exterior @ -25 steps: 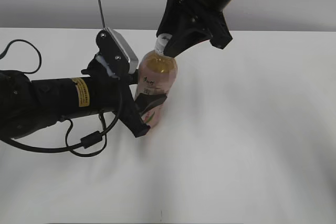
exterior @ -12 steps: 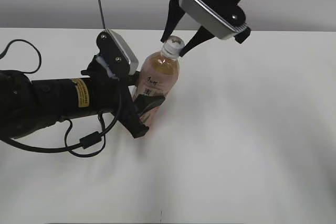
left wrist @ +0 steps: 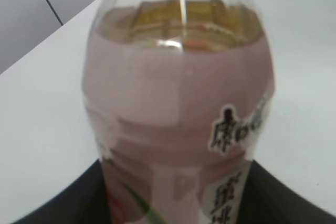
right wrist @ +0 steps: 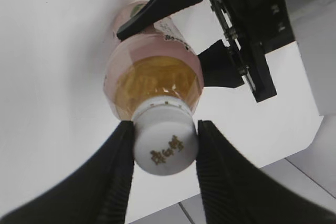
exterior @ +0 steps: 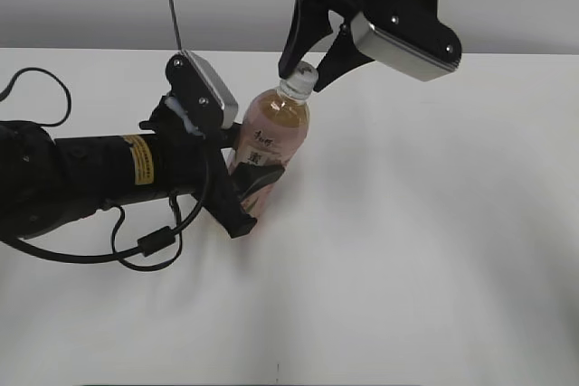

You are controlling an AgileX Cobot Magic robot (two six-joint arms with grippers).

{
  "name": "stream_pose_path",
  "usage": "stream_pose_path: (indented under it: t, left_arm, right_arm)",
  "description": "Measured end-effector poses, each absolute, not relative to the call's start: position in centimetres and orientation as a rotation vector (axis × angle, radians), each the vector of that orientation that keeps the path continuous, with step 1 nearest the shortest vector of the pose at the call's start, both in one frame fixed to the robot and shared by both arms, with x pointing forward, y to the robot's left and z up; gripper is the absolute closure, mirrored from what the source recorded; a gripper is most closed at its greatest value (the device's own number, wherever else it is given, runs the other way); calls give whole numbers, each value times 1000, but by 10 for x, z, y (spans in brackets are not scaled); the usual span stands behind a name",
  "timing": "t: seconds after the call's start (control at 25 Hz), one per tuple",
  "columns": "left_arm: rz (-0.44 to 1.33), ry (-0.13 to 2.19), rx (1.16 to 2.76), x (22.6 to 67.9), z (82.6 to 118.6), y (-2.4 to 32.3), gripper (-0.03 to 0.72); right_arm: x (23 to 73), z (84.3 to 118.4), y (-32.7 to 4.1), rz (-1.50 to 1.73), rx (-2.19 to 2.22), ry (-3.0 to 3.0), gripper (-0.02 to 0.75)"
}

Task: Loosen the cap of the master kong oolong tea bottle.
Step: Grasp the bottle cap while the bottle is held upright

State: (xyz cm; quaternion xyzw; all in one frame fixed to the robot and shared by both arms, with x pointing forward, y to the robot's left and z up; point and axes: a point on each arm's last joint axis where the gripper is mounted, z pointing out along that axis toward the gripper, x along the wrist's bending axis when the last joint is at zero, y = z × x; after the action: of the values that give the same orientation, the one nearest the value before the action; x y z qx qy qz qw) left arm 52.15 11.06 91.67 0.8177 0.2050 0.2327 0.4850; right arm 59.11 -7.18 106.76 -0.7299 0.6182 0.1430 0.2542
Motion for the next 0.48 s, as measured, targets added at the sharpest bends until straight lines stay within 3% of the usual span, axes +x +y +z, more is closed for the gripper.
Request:
stream_pose_path:
  t: [0.32,0.48]
  left_arm:
    - [567,491,1991,521,917,110,309]
    - [565,482,1998,521,917,110,309]
  right_arm:
    - [590,1068,-72,401,-1991,1674,444]
    - [587,1070,-71,449,-1959,1717,304]
